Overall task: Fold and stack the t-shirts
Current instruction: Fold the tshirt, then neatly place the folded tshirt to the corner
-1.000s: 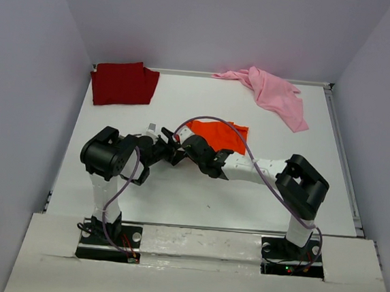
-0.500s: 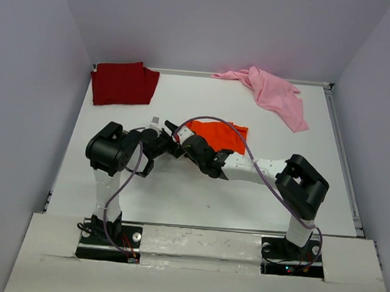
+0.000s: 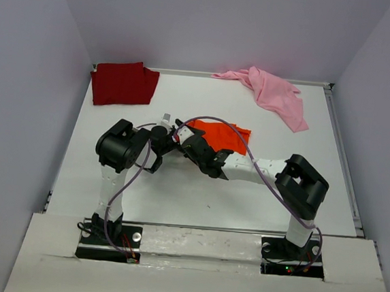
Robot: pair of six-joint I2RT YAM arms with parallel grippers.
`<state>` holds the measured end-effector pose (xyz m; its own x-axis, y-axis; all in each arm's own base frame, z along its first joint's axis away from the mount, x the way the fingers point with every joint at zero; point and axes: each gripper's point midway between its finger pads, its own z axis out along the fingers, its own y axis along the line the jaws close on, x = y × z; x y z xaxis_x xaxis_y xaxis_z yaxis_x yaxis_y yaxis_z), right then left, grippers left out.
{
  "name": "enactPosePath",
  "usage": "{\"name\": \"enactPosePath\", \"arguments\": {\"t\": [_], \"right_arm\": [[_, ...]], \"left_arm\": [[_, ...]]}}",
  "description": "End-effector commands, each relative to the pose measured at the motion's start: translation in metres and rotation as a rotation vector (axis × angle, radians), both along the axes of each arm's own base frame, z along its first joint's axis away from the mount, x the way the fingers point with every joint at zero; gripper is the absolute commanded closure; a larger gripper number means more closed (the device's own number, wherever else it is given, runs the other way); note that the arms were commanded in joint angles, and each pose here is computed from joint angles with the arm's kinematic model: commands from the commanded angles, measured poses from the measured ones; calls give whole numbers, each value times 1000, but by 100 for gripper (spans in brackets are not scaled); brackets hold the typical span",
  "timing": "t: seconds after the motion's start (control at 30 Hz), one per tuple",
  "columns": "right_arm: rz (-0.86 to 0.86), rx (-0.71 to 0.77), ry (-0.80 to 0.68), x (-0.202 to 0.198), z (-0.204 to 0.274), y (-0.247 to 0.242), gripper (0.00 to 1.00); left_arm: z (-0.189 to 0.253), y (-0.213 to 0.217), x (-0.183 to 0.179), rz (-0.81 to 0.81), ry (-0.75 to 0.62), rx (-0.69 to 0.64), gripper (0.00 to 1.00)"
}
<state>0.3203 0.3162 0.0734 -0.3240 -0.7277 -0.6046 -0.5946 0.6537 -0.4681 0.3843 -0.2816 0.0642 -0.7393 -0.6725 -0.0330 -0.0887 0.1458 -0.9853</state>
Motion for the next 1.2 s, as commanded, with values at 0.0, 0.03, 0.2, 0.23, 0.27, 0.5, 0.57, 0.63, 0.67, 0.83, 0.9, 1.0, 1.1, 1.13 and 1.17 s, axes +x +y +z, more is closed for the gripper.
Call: {"name": "enactPosePath", "arguments": {"t": [0.0,0.03,0.2,0.23,0.27,0.5,0.57,0.63,0.67,0.83,0.9,1.0,1.1,1.13,1.17], "right_arm": [[-14,43,-21,5,9,6,100],[-16,44,-21,5,10,5,100],[-16,39,-16,5,6,5,100],[-17,37,-16,5,5,5,100],[-18,36,-14,4,4,4,100],[-106,80,7,-3,6,-6,77],[-150,149,58,-15,2,-9,19],[-183,189,97,-29,-1,-20,7],[-179,231,139,-42,-5,-15,7],[-152,325,214,-94,-12,-15,6],[-138,370,232,-115,-13,-13,6],[-120,413,268,-133,-16,-11,6],[-100,427,301,-147,-21,-8,7],[-98,428,309,-149,-25,-9,7],[-86,429,318,-155,-27,-7,7]], "left_arm": [[22,-11,4,-27,-125,-32,24],[22,-12,5,-30,-127,-35,32],[14,-17,7,-58,-117,-17,56],[14,-18,9,-60,-122,-15,77],[13,-18,9,-64,-121,-10,94],[2,-20,17,-100,-103,50,100],[3,-19,27,-115,-110,85,100],[4,-16,42,-121,-99,131,100],[3,-16,46,-143,-117,158,100],[2,5,89,-174,-92,239,100],[12,26,123,-134,-151,322,100],[-8,50,153,-155,-65,472,100],[22,58,192,-150,-151,547,100],[23,66,205,-160,-155,575,100],[22,71,208,-165,-145,578,100]]}}
